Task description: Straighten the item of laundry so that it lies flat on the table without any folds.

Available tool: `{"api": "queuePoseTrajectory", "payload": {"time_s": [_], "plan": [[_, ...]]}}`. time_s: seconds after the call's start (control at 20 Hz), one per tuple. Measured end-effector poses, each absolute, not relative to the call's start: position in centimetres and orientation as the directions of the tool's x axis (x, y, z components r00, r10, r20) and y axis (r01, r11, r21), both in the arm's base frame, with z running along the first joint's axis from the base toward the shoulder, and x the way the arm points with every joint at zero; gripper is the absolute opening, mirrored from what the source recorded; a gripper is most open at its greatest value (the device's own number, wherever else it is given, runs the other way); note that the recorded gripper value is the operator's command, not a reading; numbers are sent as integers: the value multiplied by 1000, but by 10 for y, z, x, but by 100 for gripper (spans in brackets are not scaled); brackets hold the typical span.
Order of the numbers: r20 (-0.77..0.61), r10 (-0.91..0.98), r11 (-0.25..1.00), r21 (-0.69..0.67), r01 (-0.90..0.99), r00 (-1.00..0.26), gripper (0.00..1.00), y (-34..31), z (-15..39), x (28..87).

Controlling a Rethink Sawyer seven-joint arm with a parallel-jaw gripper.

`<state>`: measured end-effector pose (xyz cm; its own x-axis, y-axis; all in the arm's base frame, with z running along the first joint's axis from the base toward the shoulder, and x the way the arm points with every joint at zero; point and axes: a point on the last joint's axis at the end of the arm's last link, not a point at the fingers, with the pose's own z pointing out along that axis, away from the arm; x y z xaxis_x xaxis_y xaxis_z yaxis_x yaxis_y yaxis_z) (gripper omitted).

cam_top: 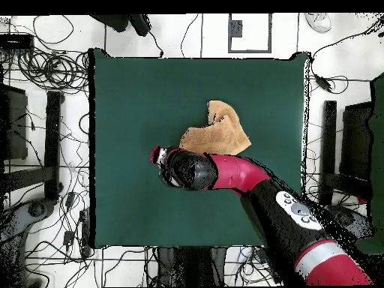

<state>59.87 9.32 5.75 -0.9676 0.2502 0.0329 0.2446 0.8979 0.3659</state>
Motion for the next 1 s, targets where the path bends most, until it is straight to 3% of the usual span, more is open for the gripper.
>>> {"api": "queuePoseTrajectory", "payload": {"time_s": [0.3, 0.75, 1.0], "plan": [[49, 175, 946, 268, 182, -983, 100, 67, 60, 586], [-79, 21, 998, 63, 16, -997, 100, 8, 42, 573], [-227, -173, 983, -95, -155, -958, 100, 5, 31, 570]]}}
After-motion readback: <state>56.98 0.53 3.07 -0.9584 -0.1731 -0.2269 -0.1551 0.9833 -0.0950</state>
